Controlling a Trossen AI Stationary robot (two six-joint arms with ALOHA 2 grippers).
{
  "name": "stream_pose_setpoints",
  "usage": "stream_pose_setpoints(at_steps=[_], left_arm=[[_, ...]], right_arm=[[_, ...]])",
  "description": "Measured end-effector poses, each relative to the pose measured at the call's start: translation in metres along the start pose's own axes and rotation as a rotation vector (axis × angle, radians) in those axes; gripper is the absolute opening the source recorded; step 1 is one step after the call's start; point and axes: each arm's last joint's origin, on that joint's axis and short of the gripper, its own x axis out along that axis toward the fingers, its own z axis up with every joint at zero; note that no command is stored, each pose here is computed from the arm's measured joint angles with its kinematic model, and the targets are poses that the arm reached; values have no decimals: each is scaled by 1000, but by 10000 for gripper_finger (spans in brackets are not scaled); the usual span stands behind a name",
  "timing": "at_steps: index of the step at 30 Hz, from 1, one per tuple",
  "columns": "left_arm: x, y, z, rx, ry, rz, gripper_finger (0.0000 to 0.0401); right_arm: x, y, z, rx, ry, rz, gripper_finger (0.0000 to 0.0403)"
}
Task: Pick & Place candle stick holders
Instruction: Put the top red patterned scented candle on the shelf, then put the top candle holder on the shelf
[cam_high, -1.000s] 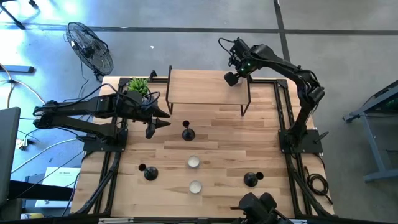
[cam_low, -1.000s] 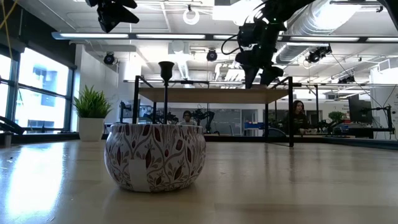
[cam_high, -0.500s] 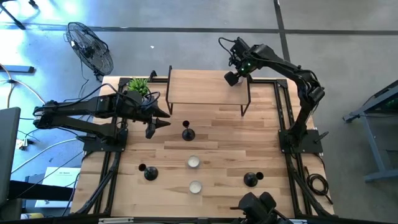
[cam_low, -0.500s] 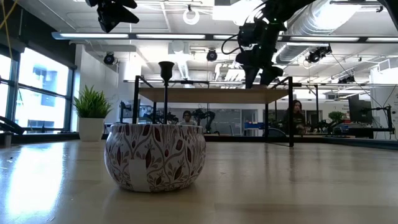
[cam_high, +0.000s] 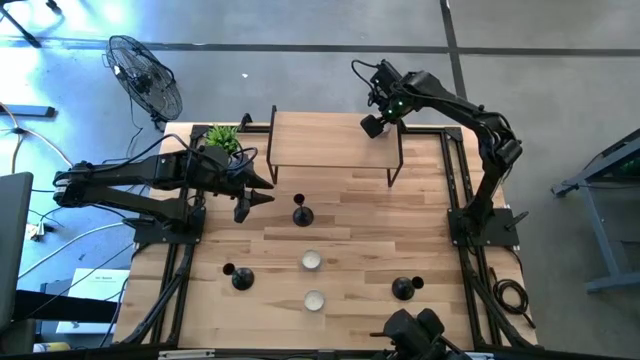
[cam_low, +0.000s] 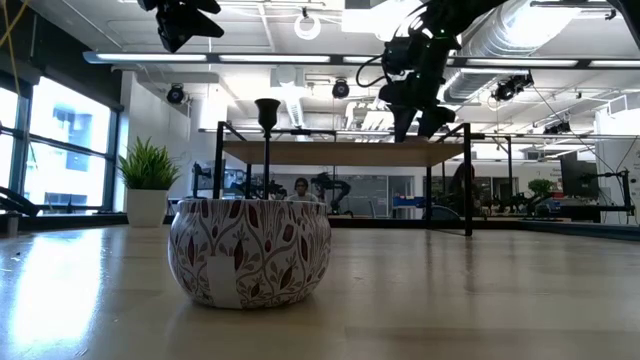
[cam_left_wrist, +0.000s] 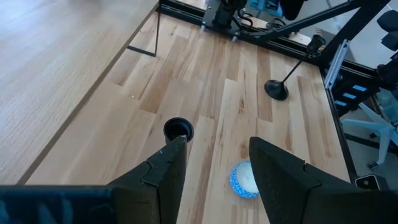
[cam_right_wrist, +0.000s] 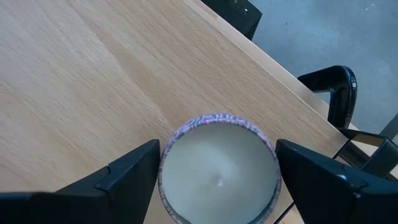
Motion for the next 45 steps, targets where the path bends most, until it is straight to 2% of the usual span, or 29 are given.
stream_pose_setpoints(at_steps=[19, 40, 45], left_arm=[[0, 2, 0, 0, -15, 54, 173], [0, 2, 0, 1, -16, 56, 173], [0, 2, 1, 31, -15, 59, 173]], right_arm=[[0, 0, 0, 0, 0, 7, 312], [0, 1, 4, 25, -39, 13, 312], [0, 1, 5, 25, -56, 15, 312]])
